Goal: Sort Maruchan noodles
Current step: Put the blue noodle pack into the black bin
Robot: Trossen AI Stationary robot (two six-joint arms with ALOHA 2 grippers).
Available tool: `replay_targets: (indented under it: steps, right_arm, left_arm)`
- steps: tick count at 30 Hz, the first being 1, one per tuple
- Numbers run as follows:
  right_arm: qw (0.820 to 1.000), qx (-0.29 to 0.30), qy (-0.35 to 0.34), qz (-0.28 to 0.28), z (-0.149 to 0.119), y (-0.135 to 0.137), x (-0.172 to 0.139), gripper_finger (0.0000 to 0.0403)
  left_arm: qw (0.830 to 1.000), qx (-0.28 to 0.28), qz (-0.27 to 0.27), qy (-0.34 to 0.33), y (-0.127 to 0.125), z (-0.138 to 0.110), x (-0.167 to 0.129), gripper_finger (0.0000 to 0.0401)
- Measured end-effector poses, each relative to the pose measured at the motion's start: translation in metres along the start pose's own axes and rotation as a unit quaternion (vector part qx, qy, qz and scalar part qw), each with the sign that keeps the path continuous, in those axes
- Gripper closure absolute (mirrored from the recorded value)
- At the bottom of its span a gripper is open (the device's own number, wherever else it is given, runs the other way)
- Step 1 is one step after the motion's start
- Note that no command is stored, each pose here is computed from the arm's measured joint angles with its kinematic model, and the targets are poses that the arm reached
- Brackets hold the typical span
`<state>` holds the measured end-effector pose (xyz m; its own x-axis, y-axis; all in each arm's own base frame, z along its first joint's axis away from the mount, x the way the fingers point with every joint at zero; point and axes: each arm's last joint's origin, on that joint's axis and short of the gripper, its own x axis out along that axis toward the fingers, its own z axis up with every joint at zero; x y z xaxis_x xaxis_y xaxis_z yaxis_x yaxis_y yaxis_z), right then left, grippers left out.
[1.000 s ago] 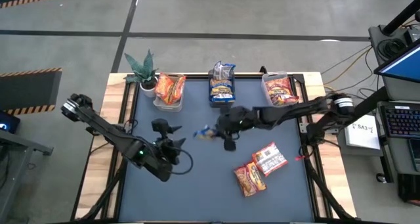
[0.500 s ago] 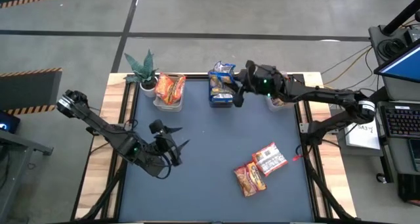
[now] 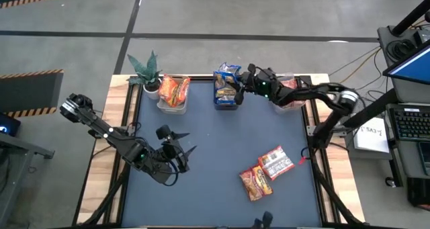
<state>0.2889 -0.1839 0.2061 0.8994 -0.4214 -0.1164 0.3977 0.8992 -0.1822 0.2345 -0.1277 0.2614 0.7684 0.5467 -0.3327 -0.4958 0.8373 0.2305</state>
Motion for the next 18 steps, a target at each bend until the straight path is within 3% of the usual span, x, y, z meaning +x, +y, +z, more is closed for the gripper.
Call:
replay_targets:
  steps: [9, 18]
  right_arm:
    - [0.998, 0.049, 0.048, -0.006, -0.034, -0.007, 0.027, 0.0277]
    - [0.996, 0.072, 0.055, -0.018, -0.035, -0.011, 0.028, 0.0221]
  left_arm:
    - [1.0, 0.0, 0.003, -0.001, 0.0, 0.0, 0.0, 0.0157]
    - [1.0, 0.0, 0.004, -0.001, 0.0, 0.0, 0.0, 0.0157]
